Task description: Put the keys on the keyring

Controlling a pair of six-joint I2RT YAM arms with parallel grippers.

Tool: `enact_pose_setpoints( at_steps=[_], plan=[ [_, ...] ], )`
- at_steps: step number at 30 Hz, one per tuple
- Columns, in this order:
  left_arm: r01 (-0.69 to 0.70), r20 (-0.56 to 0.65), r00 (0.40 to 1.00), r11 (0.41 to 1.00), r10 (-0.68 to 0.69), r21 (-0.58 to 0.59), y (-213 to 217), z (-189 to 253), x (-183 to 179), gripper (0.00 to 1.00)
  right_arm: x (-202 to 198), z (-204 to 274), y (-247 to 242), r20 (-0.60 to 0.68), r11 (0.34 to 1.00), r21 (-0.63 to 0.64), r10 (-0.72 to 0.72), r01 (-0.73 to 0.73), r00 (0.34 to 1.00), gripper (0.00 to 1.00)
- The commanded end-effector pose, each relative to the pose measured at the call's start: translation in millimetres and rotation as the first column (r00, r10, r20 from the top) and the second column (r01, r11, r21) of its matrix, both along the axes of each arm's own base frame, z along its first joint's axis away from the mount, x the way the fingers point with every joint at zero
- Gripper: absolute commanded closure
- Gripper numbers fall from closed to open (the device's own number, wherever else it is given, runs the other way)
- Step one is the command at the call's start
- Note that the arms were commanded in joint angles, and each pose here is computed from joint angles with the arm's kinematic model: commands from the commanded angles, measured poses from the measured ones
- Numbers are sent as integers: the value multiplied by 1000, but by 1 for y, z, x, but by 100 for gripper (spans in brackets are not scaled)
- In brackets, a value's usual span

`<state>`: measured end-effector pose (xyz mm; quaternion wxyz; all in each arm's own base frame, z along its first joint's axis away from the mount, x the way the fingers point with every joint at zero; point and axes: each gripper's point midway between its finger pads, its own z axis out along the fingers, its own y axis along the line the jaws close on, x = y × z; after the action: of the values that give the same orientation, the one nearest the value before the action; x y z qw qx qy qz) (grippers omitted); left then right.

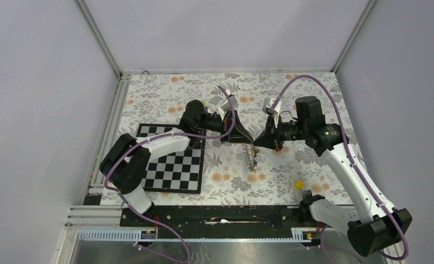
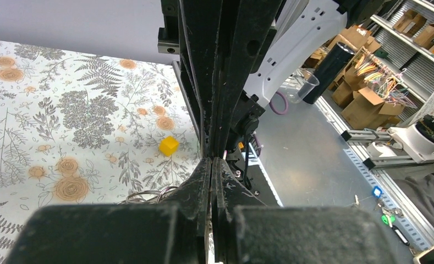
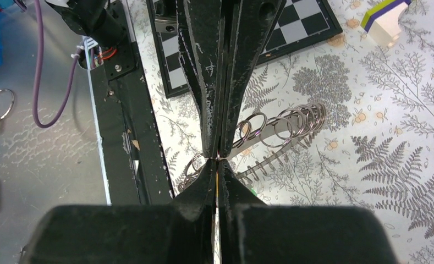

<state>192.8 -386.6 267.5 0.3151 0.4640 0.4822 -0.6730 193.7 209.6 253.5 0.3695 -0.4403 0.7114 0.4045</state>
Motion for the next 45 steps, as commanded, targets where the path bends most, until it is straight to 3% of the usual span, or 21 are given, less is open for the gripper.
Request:
enact_pose_setpoints(
  at_steps=[1, 3, 8, 11, 18, 26, 30, 37, 45],
  plan=[
    [-3, 79, 997, 1000, 3, -2, -3, 5, 3, 100, 5, 16, -3, 67, 1000, -15, 6, -5, 998, 100],
    [-26, 98, 995, 999, 24, 26, -5, 2, 10, 98, 8, 13, -7, 67, 999, -48, -9, 13, 998, 100],
    [-80, 176, 982, 992, 61, 102, -12, -8, 22, 78, 8, 2, -14, 28, 991, -130, -18, 22, 999, 100],
    [-83, 192, 980, 990, 60, 112, -16, -8, 22, 71, 8, -3, -14, 12, 986, -167, -13, 15, 1000, 100],
    [-65, 199, 979, 990, 40, 122, -22, -7, 18, 68, 4, -11, -11, -13, 976, -219, 5, -7, 1000, 100],
    [-39, 201, 979, 990, 10, 137, -23, -14, 11, 78, 4, -12, -9, -17, 976, -219, 11, -14, 1000, 100],
    [-20, 204, 979, 991, -8, 133, -22, -13, 8, 99, 3, -15, -8, -24, 976, -219, 13, -18, 1000, 100],
    [-13, 204, 979, 993, -10, 114, -18, -8, 3, 100, 5, -16, -10, 6, 977, -215, -10, 11, 1000, 99],
    [-24, 178, 984, 997, 10, 78, -12, 2, 3, 100, 3, -16, -11, 28, 983, -177, -49, 53, 998, 78]
  ],
)
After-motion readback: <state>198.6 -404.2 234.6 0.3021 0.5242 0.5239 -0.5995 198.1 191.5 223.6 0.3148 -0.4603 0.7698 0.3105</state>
